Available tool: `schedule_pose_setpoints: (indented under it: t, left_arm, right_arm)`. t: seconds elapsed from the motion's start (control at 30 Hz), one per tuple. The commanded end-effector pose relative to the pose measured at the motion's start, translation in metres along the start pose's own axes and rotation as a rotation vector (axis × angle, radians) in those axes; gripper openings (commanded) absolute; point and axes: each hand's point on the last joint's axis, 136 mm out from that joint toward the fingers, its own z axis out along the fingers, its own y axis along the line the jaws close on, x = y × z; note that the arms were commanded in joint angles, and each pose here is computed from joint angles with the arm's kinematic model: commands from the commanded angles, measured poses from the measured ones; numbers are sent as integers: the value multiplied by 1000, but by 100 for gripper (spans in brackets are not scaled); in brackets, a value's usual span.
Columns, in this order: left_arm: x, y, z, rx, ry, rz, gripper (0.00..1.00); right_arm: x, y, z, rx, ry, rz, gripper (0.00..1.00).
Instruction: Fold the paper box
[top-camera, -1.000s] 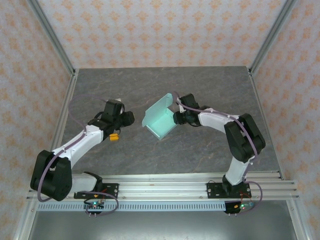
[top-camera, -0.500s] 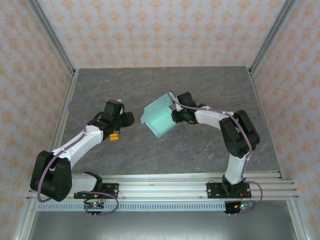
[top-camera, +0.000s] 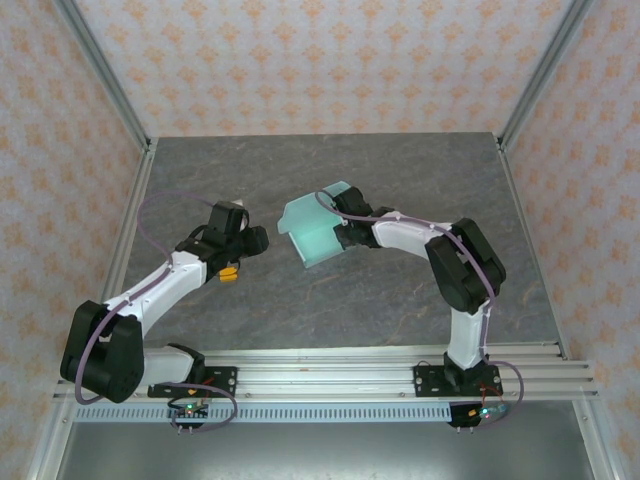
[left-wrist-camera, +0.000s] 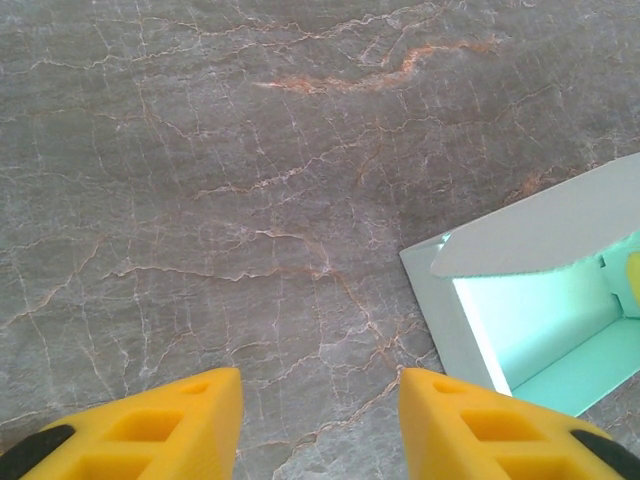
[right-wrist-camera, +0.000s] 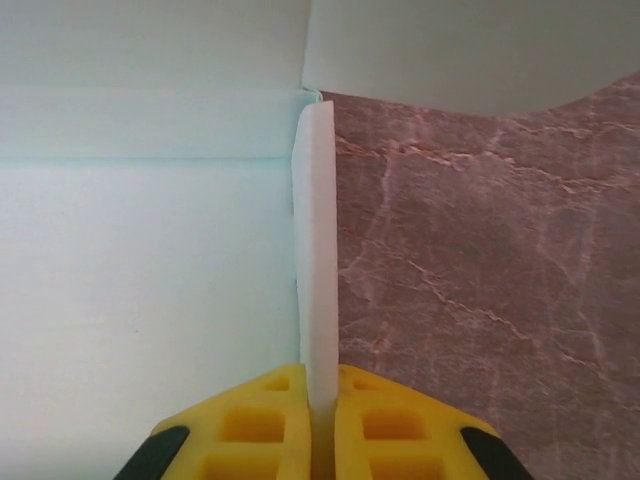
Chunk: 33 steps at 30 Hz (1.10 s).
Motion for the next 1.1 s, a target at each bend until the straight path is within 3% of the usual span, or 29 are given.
schedule_pose_setpoints:
  t: [0.0, 0.2, 0.7, 1.07]
  left_arm:
    - [11, 3, 0, -7, 34, 27, 45]
    - [14, 2, 1, 3, 40, 19, 45]
    - [15, -1, 2, 16, 50, 22, 45]
    - [19, -2, 7, 25, 68, 36, 46]
  right_arm:
    - [27, -26, 5, 178, 112, -21, 6]
    - [33, -38, 0, 265, 132, 8, 5]
    - [24, -30, -23, 192, 55, 280, 13]
    - [26, -14, -33, 64, -8, 430, 33]
